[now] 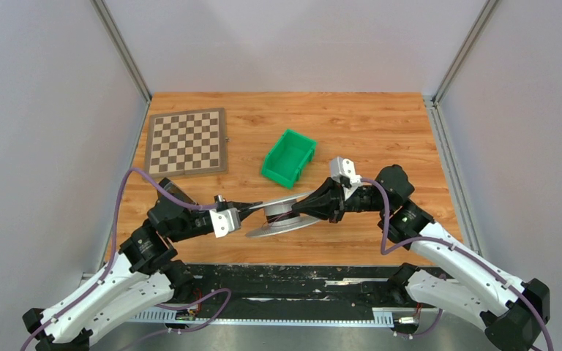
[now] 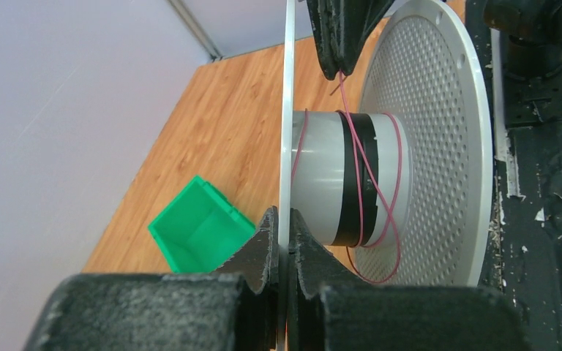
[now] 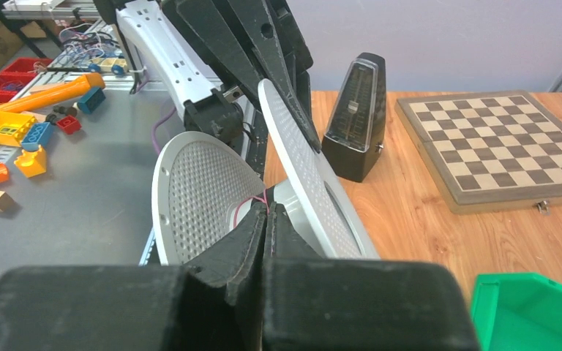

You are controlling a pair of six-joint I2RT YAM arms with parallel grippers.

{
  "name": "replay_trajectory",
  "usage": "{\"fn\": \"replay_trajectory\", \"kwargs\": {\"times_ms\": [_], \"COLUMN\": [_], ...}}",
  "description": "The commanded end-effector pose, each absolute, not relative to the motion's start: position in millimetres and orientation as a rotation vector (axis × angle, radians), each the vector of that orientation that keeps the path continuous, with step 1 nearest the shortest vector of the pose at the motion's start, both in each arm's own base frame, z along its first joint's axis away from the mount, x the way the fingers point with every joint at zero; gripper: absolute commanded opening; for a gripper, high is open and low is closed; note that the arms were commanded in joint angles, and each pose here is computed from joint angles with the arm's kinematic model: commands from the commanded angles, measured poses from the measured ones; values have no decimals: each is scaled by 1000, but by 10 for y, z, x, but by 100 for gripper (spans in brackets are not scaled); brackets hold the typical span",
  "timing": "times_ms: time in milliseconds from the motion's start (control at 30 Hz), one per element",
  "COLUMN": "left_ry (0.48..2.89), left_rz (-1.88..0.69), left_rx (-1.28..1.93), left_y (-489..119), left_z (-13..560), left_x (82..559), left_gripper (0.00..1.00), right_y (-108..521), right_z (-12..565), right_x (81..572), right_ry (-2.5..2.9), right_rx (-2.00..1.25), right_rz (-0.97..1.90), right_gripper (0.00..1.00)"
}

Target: Wrap the cables

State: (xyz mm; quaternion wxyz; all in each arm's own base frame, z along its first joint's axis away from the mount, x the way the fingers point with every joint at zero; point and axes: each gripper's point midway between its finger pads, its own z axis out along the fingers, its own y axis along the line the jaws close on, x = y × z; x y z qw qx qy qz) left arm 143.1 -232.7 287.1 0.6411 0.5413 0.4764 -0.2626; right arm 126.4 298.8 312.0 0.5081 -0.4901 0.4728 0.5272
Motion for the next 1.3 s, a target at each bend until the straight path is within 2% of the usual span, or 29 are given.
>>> {"fn": "replay_trajectory", "kwargs": {"times_ms": [0, 200, 400, 633, 900, 1100, 1267], "left_ry": [950, 946, 893, 864, 854, 871, 885], "left_rz": [-600, -646, -806, -921, -910, -889, -856], "left_rx": [1218, 1172, 993, 882, 841, 806, 797], "left_y": [-2332, -2363, -2447, -2456, -2435, -2398, -2375], "left_z": [3358, 3467, 3735, 3907, 3947, 3949, 3937], "left_x": [1346, 1335, 1303, 1254, 1301, 1357, 1407], "left_gripper": [0, 0, 0, 0, 0, 0, 0], "right_y": [2927, 2916, 2890, 2866, 2837, 2874, 2869], "right_z": [3423, 3308, 3498, 3513, 3522, 3425, 3230], "right_x": [1104, 1111, 985, 966, 853, 986, 1026], "right_ry": [1032, 997, 869, 807, 782, 892, 960], "right_rx": [-1265, -1246, -1126, -1123, -1159, -1116, -1124], "right_rz": [1260, 1240, 1350, 1323, 1361, 1348, 1325], "right_gripper": [0, 0, 0, 0, 0, 0, 7]}}
